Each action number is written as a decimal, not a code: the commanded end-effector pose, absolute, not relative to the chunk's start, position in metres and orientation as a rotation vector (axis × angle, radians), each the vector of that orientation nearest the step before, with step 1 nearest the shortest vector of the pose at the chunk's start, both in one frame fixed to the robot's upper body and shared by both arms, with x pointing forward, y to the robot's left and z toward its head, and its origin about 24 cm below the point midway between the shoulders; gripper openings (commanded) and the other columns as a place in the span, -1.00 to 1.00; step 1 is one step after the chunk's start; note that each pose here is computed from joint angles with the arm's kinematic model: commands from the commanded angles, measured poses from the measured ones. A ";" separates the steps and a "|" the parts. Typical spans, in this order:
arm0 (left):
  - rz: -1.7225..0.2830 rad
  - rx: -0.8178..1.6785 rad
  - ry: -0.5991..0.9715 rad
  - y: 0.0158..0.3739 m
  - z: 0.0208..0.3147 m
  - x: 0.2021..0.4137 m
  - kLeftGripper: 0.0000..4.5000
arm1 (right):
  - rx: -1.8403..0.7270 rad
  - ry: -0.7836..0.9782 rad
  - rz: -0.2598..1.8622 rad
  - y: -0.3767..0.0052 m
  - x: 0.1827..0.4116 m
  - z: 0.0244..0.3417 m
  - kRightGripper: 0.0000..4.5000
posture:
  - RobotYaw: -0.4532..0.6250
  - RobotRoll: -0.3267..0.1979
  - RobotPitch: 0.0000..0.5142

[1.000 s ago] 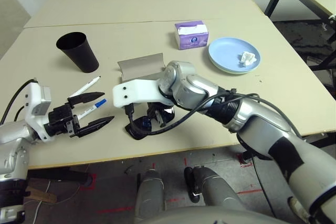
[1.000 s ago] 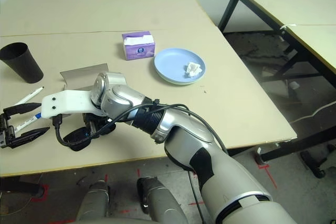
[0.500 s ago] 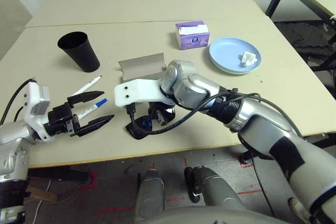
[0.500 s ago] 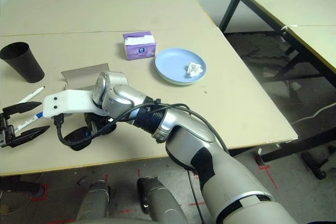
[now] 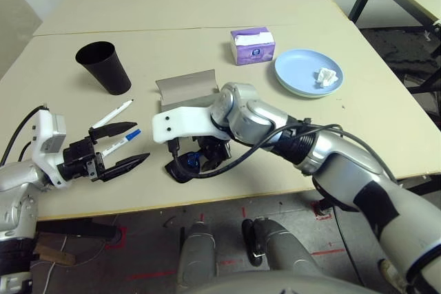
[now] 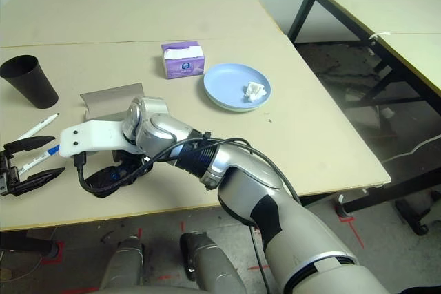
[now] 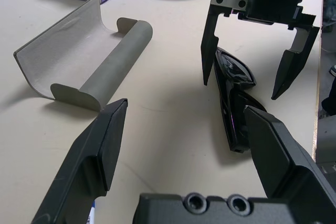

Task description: Organize and tidy the items on the table.

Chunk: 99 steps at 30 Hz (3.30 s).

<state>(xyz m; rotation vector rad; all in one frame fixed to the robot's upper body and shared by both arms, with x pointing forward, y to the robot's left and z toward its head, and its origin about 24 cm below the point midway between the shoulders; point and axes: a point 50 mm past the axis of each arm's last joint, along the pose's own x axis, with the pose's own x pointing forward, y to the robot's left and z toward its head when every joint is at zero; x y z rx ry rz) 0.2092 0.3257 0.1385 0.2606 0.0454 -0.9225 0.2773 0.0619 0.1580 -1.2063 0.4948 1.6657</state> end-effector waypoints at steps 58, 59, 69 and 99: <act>-0.935 0.214 0.077 0.323 0.128 0.212 1.00 | -1.253 0.519 1.643 0.060 0.289 0.163 0.99 | -0.08 0.25 -0.31; -0.935 0.214 0.077 0.323 0.128 0.213 1.00 | -1.256 0.524 1.643 0.059 0.289 0.164 0.99 | -0.10 0.25 -0.33; -0.934 0.203 0.096 0.326 0.121 0.217 1.00 | -1.238 0.561 1.630 0.054 0.281 0.176 0.99 | -0.15 0.25 -0.36; -0.941 0.197 0.098 0.325 0.118 0.218 1.00 | -1.207 0.614 1.538 0.062 0.276 0.161 0.99 | -0.14 0.25 -0.36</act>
